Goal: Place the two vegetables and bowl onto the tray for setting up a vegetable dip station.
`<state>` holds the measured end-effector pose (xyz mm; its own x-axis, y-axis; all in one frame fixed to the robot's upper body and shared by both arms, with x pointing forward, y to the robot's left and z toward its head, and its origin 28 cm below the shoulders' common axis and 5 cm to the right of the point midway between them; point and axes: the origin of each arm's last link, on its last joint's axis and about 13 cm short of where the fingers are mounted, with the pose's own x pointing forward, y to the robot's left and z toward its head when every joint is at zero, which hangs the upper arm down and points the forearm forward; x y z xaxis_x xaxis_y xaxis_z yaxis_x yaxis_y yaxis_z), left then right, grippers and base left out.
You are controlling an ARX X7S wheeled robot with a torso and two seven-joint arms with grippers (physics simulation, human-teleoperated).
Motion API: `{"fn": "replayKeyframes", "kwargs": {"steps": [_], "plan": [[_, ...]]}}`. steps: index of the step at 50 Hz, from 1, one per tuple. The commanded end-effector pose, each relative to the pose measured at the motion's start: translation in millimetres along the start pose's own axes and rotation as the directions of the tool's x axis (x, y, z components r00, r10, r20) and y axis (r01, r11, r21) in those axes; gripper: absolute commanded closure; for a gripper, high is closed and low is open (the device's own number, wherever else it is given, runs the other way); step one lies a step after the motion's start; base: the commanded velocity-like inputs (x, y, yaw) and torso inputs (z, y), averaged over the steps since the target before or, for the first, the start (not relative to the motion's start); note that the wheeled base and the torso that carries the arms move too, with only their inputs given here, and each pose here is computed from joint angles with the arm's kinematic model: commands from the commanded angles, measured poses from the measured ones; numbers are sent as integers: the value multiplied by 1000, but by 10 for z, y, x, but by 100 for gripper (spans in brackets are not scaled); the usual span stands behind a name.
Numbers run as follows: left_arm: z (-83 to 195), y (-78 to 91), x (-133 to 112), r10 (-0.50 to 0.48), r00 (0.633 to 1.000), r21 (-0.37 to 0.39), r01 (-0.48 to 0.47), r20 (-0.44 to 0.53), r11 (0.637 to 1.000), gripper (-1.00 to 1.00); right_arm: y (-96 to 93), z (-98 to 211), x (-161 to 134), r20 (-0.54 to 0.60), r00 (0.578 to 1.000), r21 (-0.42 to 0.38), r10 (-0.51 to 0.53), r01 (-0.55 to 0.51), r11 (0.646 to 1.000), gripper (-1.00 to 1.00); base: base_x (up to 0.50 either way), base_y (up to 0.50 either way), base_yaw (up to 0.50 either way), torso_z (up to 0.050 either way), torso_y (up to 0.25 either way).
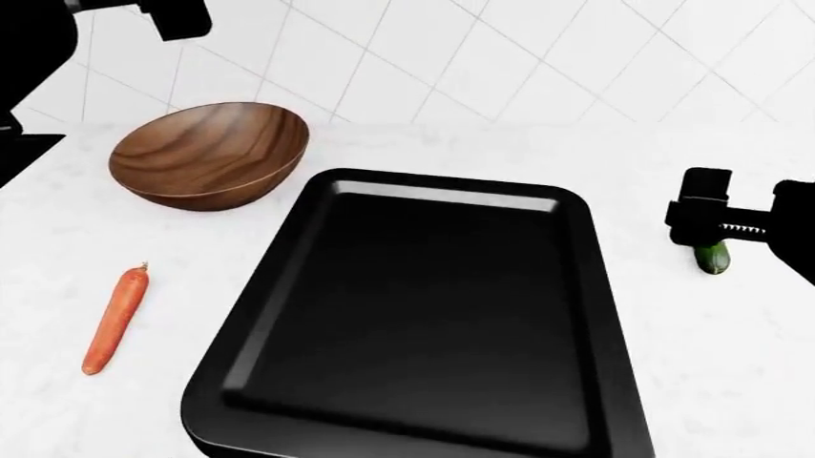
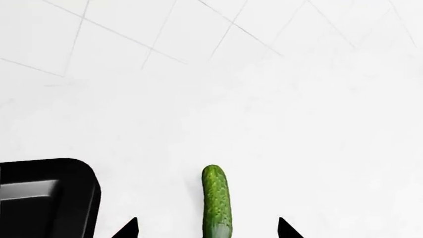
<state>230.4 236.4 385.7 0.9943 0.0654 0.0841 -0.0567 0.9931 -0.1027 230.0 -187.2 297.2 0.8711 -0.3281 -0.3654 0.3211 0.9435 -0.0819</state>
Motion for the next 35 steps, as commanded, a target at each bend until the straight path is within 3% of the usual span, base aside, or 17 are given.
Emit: {"fn": "replayKeyframes", "kwargs": {"steps": [1,35], "plan": [[-7,-1,1,1,1000,2,-1,-1,1000,-100,-26,-72,147,-61,998,-30,-13,11,999,-100,0,0,0,0,0],[-16,-12,5,-1,1000,9,1,-6,1000,-100,10,-86,621,-160,986,-70,-54,43,997,-100,0,0,0,0,0]]}}
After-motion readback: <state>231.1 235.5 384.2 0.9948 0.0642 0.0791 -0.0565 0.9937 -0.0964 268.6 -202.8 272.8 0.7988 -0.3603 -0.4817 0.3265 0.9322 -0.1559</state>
